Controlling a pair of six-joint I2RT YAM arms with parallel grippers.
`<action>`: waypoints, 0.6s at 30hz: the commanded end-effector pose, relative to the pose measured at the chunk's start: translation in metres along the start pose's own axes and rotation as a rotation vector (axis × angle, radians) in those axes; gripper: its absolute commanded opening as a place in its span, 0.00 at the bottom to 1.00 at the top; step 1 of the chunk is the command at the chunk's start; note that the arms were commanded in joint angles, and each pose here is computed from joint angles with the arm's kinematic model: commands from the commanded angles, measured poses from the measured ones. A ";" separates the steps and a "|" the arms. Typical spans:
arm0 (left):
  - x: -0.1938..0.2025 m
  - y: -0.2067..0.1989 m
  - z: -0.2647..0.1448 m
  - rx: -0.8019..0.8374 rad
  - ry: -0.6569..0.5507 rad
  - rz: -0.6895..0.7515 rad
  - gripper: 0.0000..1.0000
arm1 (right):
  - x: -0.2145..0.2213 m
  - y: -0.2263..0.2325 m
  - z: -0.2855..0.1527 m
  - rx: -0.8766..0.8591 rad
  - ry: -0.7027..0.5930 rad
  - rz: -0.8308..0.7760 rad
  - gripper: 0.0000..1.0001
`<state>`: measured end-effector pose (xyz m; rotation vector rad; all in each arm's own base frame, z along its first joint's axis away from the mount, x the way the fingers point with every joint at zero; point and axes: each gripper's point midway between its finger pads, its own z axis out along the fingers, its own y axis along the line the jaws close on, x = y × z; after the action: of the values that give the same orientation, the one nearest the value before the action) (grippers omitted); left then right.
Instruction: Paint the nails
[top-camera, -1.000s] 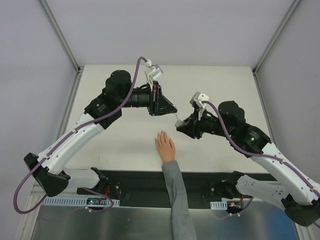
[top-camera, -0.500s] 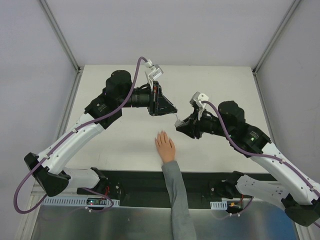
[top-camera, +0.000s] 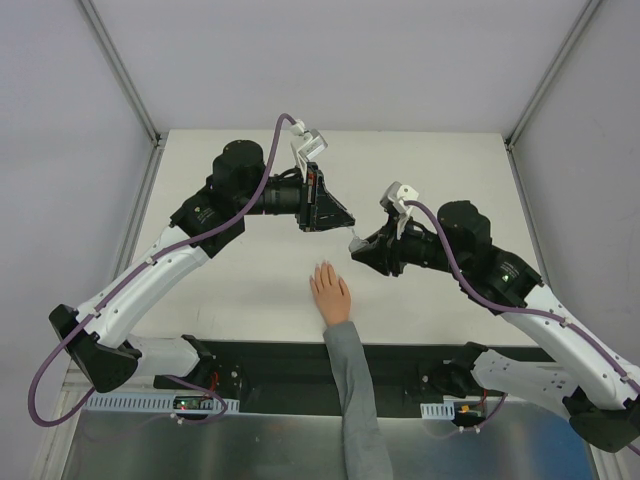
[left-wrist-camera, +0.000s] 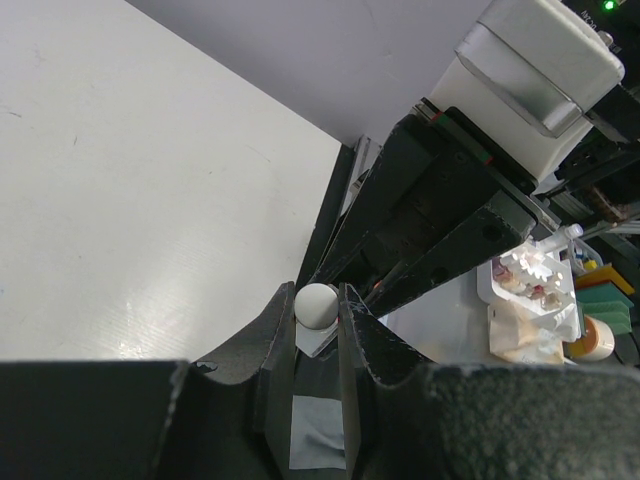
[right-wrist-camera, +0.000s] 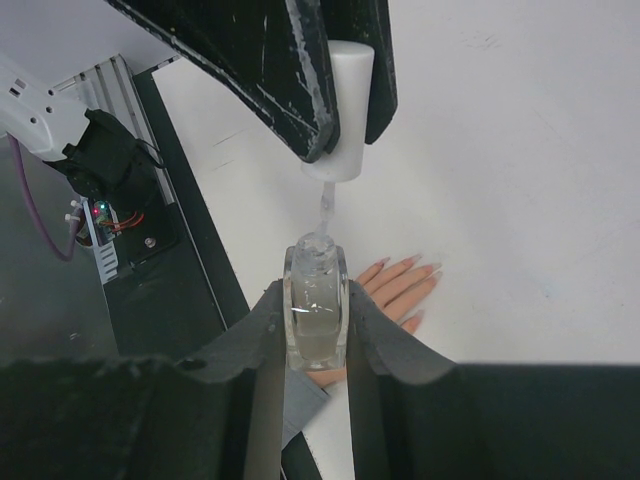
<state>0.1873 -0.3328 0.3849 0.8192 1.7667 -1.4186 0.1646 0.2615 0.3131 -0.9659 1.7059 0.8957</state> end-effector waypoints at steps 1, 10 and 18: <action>-0.009 -0.011 0.001 0.039 -0.015 0.030 0.00 | -0.037 0.004 -0.005 -0.010 -0.109 -0.049 0.01; -0.004 -0.013 0.000 0.056 -0.001 0.022 0.00 | -0.041 0.004 -0.005 -0.007 -0.119 -0.053 0.00; -0.001 -0.016 0.000 0.071 0.009 0.016 0.00 | -0.044 0.004 -0.003 -0.006 -0.124 -0.055 0.00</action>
<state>0.1842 -0.3345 0.3828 0.8408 1.7702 -1.4403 0.1666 0.2636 0.3136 -0.9659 1.7067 0.8951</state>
